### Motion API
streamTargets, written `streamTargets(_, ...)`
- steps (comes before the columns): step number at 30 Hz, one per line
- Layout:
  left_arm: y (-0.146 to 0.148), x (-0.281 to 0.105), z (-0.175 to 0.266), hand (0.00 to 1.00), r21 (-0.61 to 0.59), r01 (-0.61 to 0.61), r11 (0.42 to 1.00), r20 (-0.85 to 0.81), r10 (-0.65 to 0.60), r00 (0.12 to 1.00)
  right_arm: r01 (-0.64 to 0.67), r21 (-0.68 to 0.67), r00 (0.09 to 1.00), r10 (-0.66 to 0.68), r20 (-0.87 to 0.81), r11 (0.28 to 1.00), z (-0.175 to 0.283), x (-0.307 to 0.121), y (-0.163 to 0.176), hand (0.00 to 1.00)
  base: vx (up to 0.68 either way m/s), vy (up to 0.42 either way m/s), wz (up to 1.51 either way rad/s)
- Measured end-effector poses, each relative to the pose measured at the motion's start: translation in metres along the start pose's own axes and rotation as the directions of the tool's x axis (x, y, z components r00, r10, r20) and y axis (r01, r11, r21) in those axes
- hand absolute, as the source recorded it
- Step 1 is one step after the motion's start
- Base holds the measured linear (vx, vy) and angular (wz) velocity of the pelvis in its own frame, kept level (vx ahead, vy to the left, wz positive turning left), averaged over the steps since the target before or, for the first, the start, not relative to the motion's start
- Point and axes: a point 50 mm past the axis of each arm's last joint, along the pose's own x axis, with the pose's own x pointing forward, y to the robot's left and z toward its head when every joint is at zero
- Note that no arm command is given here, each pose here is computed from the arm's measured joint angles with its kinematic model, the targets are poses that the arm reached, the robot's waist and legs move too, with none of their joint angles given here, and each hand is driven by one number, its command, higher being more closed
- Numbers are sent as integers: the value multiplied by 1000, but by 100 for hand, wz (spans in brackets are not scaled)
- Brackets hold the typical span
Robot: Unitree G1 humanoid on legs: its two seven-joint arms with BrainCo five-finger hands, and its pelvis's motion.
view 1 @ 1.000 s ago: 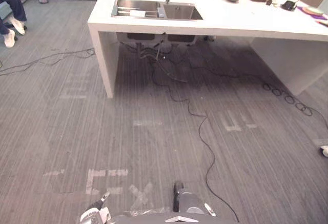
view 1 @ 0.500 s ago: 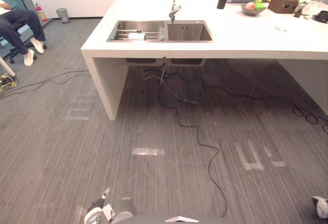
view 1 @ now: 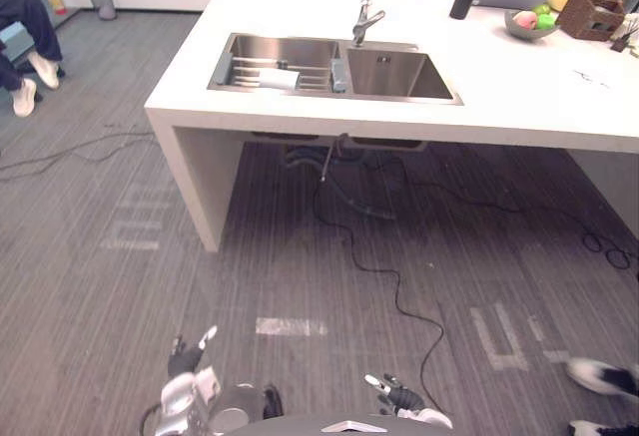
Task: Walk over to the sink, pick up the cup, carry it to the dishwasher, place the cup inside the dishwasher, then close the dishwasher door
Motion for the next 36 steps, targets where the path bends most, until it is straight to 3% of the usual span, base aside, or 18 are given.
streamTargets(3, -39, -3, 58, 0, 17, 91, 996, 243, -92, 966, 34, 7, 999, -34, 7, 999, -1, -5, -14, 0, 247, -12, 18)
streamTargets(8, -97, -37, 136, 0, 75, 244, 967, 534, -245, 809, 102, 135, 991, -90, -94, 986, -49, -25, -27, 0, 407, -168, 66)
streamTargets(11, -97, -71, 180, 0, 92, 205, 974, 735, -205, 647, 115, 158, 984, -91, -156, 981, -75, -36, -25, 0, 625, -369, 47)
streamTargets(14, -88, -112, 213, 0, 42, 158, 987, 884, -111, 454, 110, 70, 979, -96, -179, 991, -69, -39, -39, 0, 658, -388, 11)
streamTargets(19, -80, -147, 236, 0, 34, 85, 996, 971, -53, 232, 105, 14, 968, -99, -232, 994, -70, -44, -50, 0, 421, -270, -20)
streamTargets(22, -81, -144, 237, 0, 101, 6, 995, 969, -100, 227, 118, 25, 963, -108, -246, 993, -74, -47, -55, 0, 402, -116, -8)
streamTargets(24, -80, -142, 241, 0, 209, -71, 975, 960, -191, 203, 127, 46, 958, -111, -265, 991, -78, -50, -57, 0, 435, -35, -47)
streamTargets(30, -113, -144, 252, 0, 490, -96, 866, 865, -469, 181, 129, 73, 965, -108, -240, 989, -72, -46, -57, 0, 387, 133, -35)
streamTargets(36, -108, -91, 234, 0, 698, -247, 672, 701, -573, 425, 136, 214, 957, -72, -282, 967, -89, -44, -37, 0, 205, 121, -27)
